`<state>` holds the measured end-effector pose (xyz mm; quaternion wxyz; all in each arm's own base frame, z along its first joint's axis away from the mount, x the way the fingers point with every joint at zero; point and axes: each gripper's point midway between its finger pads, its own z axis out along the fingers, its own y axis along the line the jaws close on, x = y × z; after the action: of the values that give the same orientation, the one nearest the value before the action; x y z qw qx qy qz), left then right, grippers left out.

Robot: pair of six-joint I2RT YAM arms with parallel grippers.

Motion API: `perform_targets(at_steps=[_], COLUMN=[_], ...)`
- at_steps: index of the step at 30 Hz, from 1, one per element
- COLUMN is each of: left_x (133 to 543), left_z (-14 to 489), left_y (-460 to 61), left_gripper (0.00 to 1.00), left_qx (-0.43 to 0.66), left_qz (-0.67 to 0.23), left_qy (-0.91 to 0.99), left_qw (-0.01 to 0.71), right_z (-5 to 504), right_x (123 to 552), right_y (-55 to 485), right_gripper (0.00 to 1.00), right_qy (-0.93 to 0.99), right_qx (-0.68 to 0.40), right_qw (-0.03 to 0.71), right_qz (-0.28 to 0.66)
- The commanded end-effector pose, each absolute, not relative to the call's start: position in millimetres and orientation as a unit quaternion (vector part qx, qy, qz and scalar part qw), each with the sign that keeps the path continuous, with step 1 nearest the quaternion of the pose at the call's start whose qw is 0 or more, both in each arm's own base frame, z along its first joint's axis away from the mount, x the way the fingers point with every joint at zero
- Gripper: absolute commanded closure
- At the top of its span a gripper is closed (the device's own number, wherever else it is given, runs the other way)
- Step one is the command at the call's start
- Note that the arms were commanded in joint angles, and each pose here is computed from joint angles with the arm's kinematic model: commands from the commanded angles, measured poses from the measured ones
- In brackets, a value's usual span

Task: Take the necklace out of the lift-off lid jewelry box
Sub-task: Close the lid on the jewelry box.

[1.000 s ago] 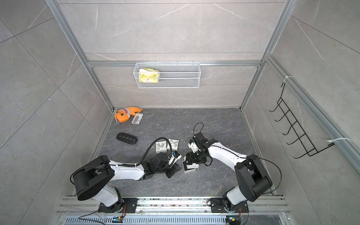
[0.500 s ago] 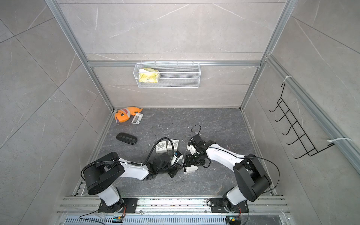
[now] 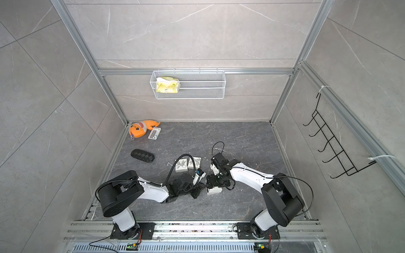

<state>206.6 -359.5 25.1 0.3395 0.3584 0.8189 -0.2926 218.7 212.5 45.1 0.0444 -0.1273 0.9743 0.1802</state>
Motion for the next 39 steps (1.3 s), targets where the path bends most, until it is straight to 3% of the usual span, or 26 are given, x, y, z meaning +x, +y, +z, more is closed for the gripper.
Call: perform_targets(at_steps=[1,34,39], left_x=[214,211,211], left_z=[48,48,49], left_y=[-377,-383,-384], left_gripper=[0.79,0.80,0.80], left_qx=[0.347,0.338,0.339], left_qz=[-0.323,-0.342,-0.343], left_qy=[0.797,0.798,0.798], left_qw=[0.373,0.362,0.362], right_z=[47,66,68], right_x=[214,223,223], right_y=[218,188,186], right_gripper=[0.17,0.08,0.13], right_qy=[0.971,0.969,0.968], right_qx=[-0.137,-0.102,-0.095], right_qw=[0.046,0.094,0.090], right_qz=[0.192,0.203,0.214])
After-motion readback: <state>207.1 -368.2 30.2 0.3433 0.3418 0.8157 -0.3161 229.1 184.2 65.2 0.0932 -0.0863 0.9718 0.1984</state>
